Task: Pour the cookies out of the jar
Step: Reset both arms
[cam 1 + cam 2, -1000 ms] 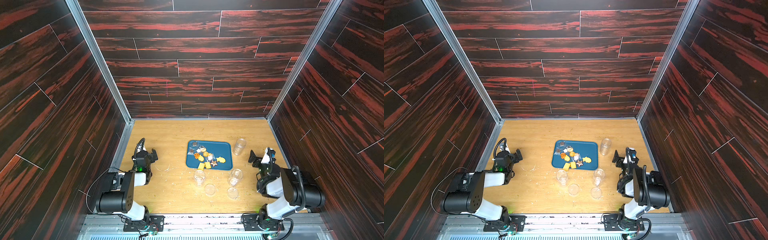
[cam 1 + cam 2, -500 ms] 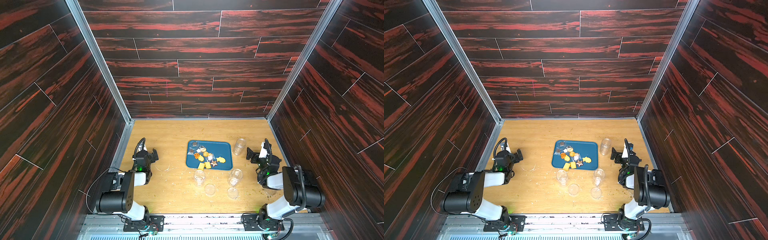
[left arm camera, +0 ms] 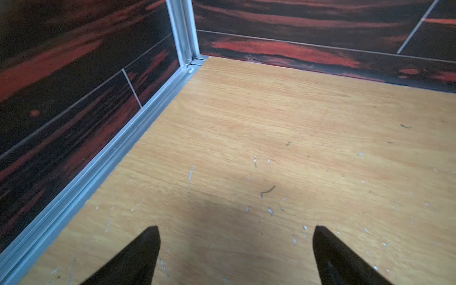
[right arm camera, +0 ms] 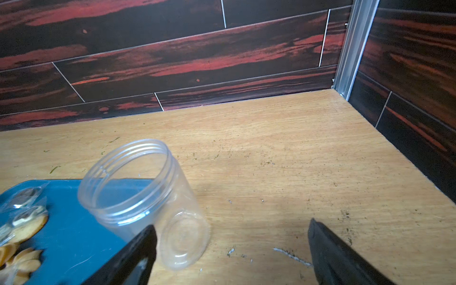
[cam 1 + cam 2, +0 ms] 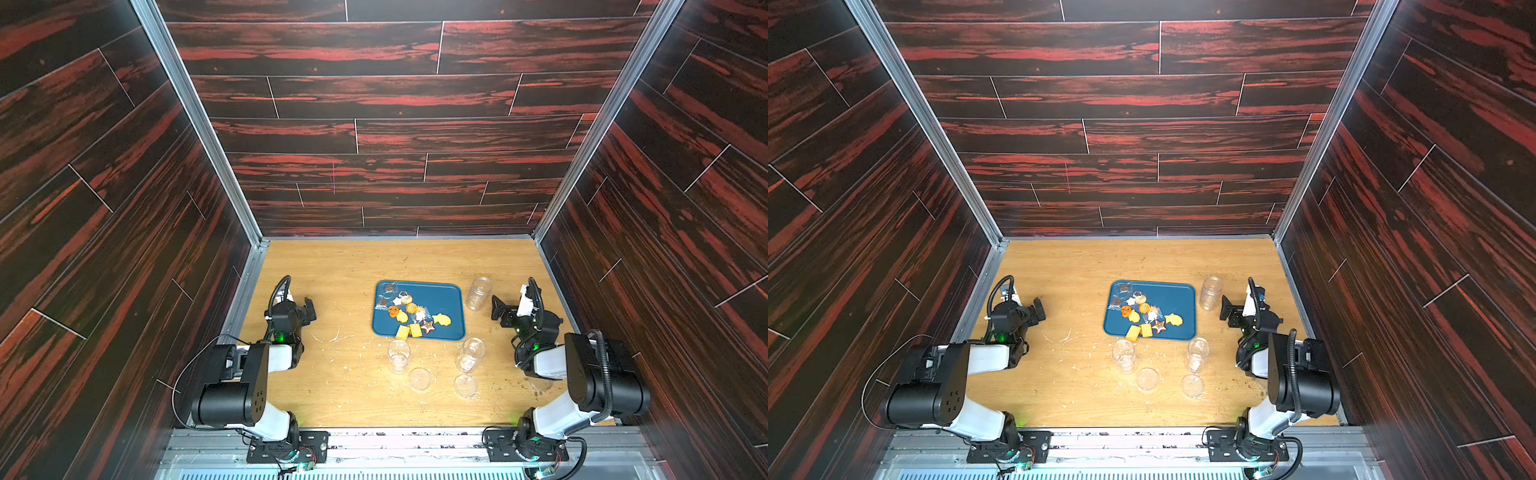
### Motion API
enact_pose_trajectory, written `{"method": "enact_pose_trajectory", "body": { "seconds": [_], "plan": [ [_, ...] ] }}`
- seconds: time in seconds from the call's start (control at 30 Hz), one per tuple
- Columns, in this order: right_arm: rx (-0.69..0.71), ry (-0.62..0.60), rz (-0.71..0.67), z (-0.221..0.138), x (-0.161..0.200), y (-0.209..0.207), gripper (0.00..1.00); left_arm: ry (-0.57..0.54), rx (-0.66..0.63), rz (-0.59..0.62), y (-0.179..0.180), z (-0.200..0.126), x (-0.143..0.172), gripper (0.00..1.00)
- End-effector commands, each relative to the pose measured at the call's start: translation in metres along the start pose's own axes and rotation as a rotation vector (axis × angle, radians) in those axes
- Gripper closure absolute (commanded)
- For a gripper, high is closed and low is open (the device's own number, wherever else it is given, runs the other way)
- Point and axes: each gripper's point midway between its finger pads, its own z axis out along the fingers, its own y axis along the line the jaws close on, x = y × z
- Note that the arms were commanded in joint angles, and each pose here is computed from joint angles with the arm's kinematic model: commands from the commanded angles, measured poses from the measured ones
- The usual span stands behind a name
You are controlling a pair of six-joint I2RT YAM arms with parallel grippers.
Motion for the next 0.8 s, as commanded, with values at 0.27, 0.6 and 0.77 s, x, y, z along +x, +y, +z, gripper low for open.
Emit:
{"method": "enact_pose_trajectory", "body": {
  "seconds": [0.27,0.6,0.77],
  "plan": [
    [-0.039,-0.035,-0.039,-0.0037,-0.0098,0.0078,0.02,-0.044,-0.075,-0.035,0.0115,-0.0006,-0.0114,0.0],
    [-0.04,-0.036,-0.04,-0.0035,-0.0102,0.0079,0.01,-0.045,-0.077,-0.034,0.0117,-0.0003,-0.0115,0.0],
    [-0.039,-0.035,-0.039,-0.0034,-0.0101,0.0078,0.02,-0.044,-0.076,-0.033,0.0117,-0.0004,-0.0112,0.0]
  ]
}}
